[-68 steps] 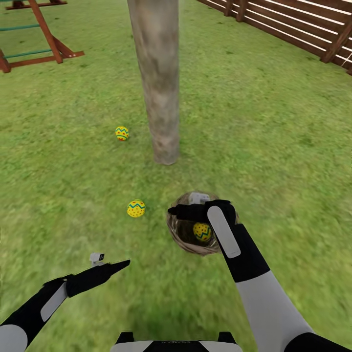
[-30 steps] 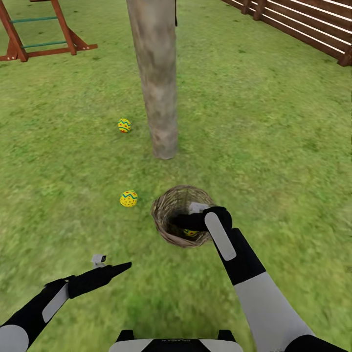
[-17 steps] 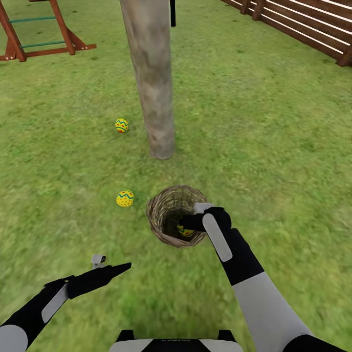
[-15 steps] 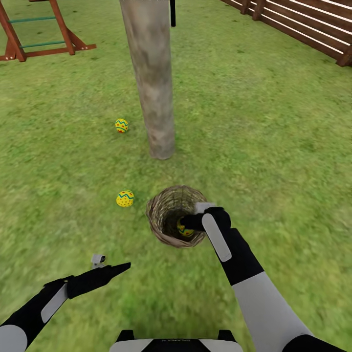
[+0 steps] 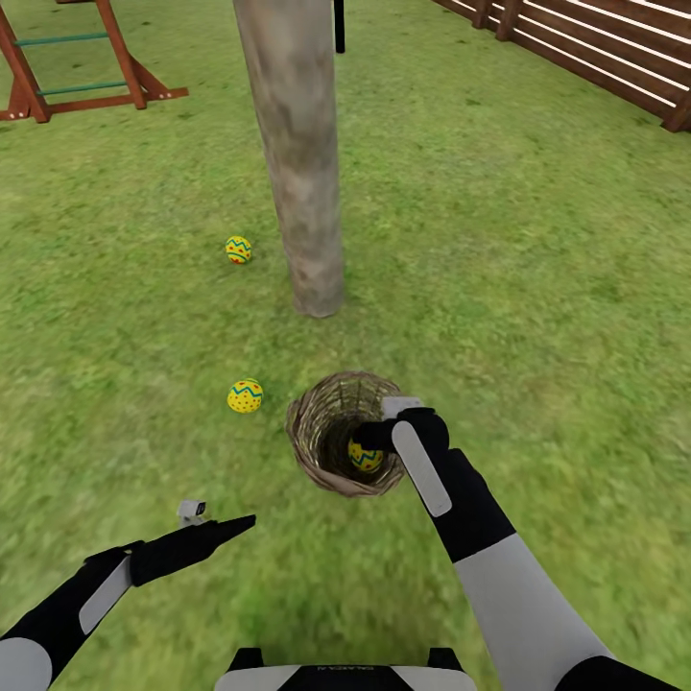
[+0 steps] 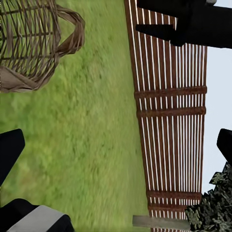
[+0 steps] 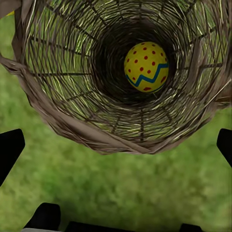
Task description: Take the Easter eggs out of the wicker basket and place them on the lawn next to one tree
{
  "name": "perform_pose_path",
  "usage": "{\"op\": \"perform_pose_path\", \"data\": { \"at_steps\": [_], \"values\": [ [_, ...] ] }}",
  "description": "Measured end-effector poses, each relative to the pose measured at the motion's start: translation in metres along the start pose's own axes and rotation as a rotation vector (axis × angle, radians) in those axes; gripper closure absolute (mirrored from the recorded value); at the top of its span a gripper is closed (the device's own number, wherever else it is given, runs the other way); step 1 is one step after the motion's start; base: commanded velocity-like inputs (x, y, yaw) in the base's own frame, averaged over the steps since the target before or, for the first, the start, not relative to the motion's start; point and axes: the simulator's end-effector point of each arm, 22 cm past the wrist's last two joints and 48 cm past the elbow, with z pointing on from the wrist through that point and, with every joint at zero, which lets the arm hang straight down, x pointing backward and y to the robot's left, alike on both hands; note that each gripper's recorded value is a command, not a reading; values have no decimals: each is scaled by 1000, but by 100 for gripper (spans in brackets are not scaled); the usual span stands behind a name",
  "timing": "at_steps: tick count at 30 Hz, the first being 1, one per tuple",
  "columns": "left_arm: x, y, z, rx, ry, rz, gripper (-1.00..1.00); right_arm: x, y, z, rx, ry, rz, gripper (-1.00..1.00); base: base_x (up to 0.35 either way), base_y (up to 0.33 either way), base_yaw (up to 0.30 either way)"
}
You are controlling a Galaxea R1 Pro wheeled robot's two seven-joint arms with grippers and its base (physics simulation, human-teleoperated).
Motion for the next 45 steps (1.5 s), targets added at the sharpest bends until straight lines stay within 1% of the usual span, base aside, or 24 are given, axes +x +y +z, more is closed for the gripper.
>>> {"op": "perform_pose_path", "data": {
  "at_steps": [22,35,36,40,45],
  "values": [
    [0,6,-5,-8,-5,-9,-100,6,-4,8,6,16,2,-100,0,0,21],
    [4,27,-1,-10,-3,-11,-100,10,-10,30,10,2,11,-100,0,0,0],
    [5,29,0,-9,-3,-11,-100,12,-10,33,11,7,11,-100,0,0,0],
    [5,29,0,-8,-3,-12,-100,32,-14,46,25,67,13,-100,0,0,0],
    [6,29,2,-8,-3,-12,-100,31,-14,48,27,71,11,-100,58,0,0]
  ]
}}
